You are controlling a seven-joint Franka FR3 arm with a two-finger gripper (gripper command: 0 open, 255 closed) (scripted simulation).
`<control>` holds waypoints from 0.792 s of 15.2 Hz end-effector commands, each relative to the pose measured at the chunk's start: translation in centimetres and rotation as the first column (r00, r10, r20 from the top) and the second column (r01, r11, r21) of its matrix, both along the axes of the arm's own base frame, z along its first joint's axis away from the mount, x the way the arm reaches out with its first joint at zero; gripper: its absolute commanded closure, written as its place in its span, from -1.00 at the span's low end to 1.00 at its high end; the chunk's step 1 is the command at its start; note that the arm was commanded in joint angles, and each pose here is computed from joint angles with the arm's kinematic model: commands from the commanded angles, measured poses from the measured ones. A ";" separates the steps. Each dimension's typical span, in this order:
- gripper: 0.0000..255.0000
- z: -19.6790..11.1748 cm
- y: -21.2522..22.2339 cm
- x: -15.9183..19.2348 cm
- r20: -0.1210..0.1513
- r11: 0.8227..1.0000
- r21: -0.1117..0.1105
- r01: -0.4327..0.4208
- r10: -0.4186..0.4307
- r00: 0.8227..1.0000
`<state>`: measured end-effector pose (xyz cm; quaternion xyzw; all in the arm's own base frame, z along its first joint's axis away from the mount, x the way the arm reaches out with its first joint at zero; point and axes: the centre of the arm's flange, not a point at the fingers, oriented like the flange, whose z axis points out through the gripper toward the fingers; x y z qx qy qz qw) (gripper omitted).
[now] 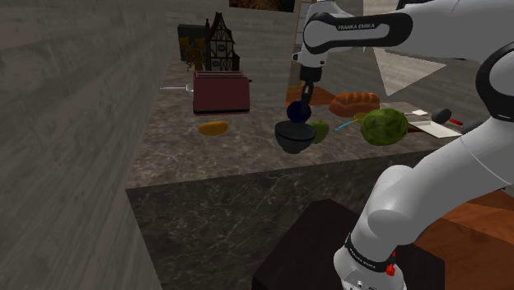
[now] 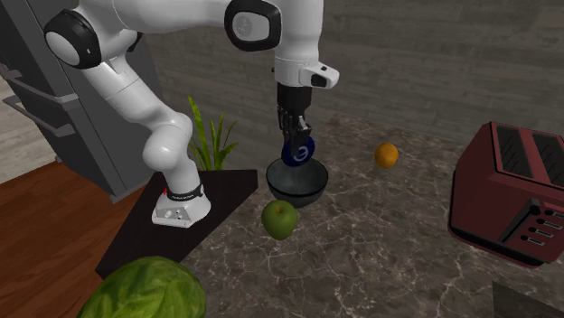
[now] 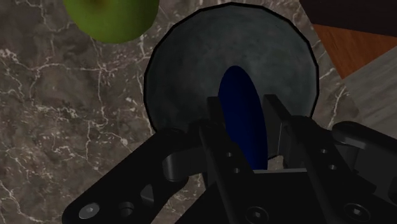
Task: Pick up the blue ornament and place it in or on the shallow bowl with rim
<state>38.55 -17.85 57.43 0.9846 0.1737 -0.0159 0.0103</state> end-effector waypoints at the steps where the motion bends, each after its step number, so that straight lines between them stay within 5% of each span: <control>1: 1.00 -1.0 0.0 0.1 0.001 1.000 0.000 0.000 0.000 1.000; 12: 1.00 -3.3 0.0 0.1 0.001 1.000 0.000 0.000 0.000 1.000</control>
